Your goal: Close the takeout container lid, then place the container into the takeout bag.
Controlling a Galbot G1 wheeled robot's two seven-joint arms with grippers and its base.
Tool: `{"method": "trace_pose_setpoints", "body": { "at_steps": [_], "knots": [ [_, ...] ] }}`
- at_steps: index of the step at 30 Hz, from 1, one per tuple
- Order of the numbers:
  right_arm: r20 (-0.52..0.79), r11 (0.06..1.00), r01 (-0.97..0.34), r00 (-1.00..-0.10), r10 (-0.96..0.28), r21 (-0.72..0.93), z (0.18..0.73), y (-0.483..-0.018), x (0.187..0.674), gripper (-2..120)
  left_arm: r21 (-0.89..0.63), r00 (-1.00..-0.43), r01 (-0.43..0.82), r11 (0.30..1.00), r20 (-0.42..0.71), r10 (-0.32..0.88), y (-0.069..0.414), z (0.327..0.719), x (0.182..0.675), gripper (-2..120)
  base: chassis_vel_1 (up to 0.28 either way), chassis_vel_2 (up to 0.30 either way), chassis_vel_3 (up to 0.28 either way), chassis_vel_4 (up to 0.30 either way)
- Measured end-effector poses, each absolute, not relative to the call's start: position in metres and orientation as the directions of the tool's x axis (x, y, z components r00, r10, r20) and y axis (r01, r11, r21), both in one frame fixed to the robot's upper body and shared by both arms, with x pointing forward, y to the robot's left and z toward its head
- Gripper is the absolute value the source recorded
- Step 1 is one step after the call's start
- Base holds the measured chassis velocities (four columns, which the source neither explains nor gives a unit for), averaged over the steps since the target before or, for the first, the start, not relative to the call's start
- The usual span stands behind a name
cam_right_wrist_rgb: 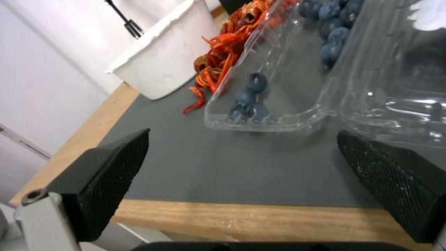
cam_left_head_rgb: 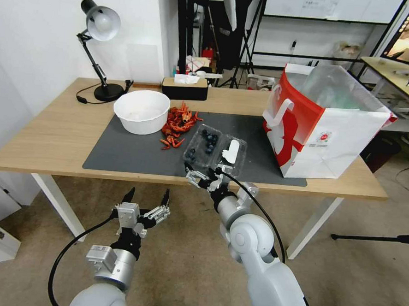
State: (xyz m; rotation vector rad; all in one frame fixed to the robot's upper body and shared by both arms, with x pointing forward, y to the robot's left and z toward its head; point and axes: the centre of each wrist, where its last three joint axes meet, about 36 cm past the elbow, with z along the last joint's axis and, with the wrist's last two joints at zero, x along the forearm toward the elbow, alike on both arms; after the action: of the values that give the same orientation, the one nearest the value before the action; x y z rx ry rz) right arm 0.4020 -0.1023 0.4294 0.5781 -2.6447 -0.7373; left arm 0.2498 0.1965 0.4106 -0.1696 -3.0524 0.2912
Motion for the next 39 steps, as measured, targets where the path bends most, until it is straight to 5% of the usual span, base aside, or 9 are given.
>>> {"method": "trace_pose_setpoints", "body": {
  "at_steps": [27, 39],
  "knots": [
    [0.189, 0.8, -0.248, -0.894, -0.406, 0.546, 0.433, -0.138, 0.416, 100, -0.203, -0.992, 0.09, 0.975, 0.067, 0.106, 0.193, 0.401, 0.25, 100, 0.0, 0.0, 0.0, 0.0],
    [0.188, 0.801, -0.276, -0.883, -0.429, 0.53, 0.438, -0.148, 0.38, 100, -0.203, -0.992, 0.093, 0.975, 0.067, 0.108, 0.193, 0.401, 0.25, 100, 0.0, 0.0, 0.0, 0.0]
  ]
}}
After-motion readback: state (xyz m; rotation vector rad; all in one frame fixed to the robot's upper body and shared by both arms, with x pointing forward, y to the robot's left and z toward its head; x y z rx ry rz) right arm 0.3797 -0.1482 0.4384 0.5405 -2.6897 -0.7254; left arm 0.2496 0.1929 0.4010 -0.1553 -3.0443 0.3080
